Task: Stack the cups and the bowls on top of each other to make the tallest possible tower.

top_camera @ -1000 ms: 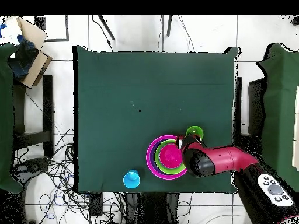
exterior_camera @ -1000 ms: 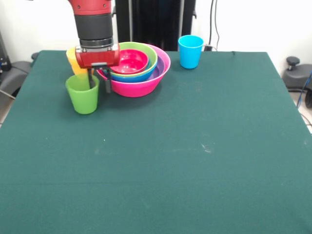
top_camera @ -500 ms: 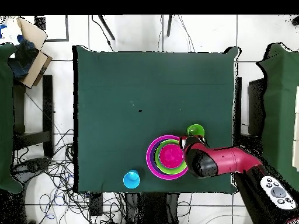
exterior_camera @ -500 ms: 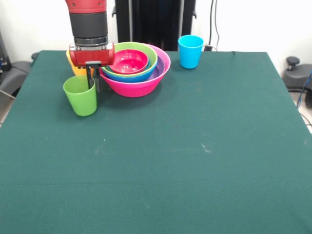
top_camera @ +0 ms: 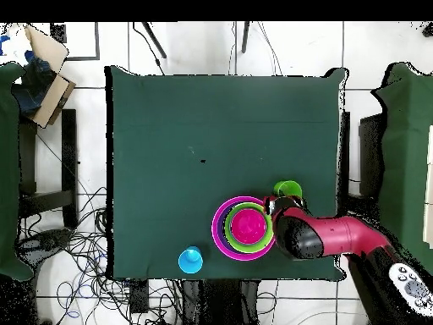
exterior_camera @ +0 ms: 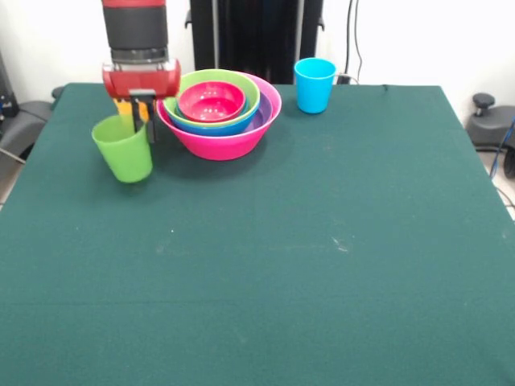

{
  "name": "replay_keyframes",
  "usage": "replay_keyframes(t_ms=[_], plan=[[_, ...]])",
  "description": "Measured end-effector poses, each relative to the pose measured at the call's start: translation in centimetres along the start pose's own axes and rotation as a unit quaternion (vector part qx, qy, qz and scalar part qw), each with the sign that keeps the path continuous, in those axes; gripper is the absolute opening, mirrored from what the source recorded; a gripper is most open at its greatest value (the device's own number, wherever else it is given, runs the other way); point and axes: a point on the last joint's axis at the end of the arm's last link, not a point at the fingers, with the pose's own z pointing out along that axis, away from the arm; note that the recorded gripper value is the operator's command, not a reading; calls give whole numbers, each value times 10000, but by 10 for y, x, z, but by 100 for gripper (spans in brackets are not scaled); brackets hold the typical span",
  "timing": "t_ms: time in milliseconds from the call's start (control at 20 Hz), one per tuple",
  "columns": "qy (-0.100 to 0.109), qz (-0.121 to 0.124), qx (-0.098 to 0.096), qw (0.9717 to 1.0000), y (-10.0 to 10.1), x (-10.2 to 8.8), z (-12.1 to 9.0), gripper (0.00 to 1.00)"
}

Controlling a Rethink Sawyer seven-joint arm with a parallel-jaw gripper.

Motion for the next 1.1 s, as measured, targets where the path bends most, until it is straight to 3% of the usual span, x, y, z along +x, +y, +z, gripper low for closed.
replay_keyframes(t_ms=[250,300,450,600,800,1000,1100], plan=[[111,498,150,9986,-10,-27,-52,0],[202,657,244,9973,-12,-40,-75,0],[282,760,329,9962,-11,-52,-95,0],[370,863,476,9944,-4,-77,-132,0],[320,814,593,9944,5,-95,-156,0],[184,599,718,9954,21,-106,-171,0],[136,421,721,9964,40,-109,-174,0]])
